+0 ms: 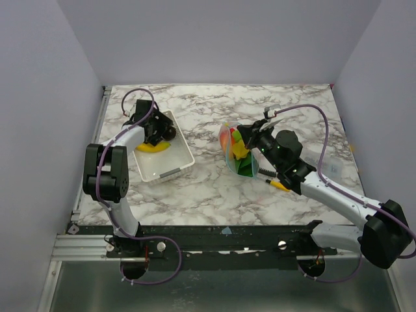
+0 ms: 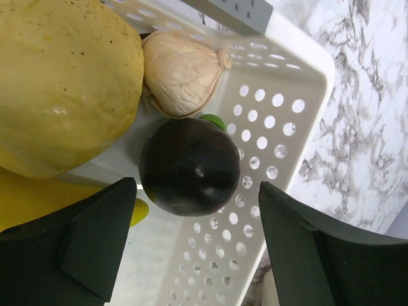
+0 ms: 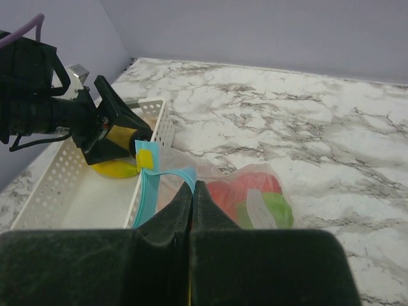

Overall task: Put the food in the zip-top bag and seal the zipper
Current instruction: Pick up the fake vegetable from the bin.

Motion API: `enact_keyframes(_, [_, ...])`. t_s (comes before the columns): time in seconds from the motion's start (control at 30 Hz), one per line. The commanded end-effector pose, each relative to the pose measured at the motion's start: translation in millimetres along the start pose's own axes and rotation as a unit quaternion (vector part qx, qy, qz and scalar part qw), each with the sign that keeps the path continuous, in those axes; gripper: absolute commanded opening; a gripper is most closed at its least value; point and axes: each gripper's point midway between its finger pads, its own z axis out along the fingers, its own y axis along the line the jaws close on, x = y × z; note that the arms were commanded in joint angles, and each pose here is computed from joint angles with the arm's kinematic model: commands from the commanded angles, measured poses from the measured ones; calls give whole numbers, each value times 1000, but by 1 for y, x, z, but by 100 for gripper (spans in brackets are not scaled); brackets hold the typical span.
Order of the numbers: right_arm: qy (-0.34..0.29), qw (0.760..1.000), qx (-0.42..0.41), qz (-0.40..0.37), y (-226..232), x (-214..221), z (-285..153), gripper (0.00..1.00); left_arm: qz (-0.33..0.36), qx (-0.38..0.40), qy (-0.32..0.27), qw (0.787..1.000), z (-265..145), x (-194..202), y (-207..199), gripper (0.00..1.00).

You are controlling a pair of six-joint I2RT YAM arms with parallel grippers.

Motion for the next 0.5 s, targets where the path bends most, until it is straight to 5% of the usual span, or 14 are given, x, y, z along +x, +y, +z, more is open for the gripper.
enact_keyframes(0.0, [-18, 1000, -14, 0, 7, -11, 1, 1, -38, -16, -31, 999, 1, -8, -4, 78])
enact_keyframes(0.23, [-21, 1000, -13, 0, 7, -12, -1, 1, -89, -39, -16, 995, 1, 3, -1, 77])
enact_keyframes(0.47, [-23, 1000, -16, 2, 8, -14, -2, 1, -141, -34, -59, 988, 2, -4, 3, 76])
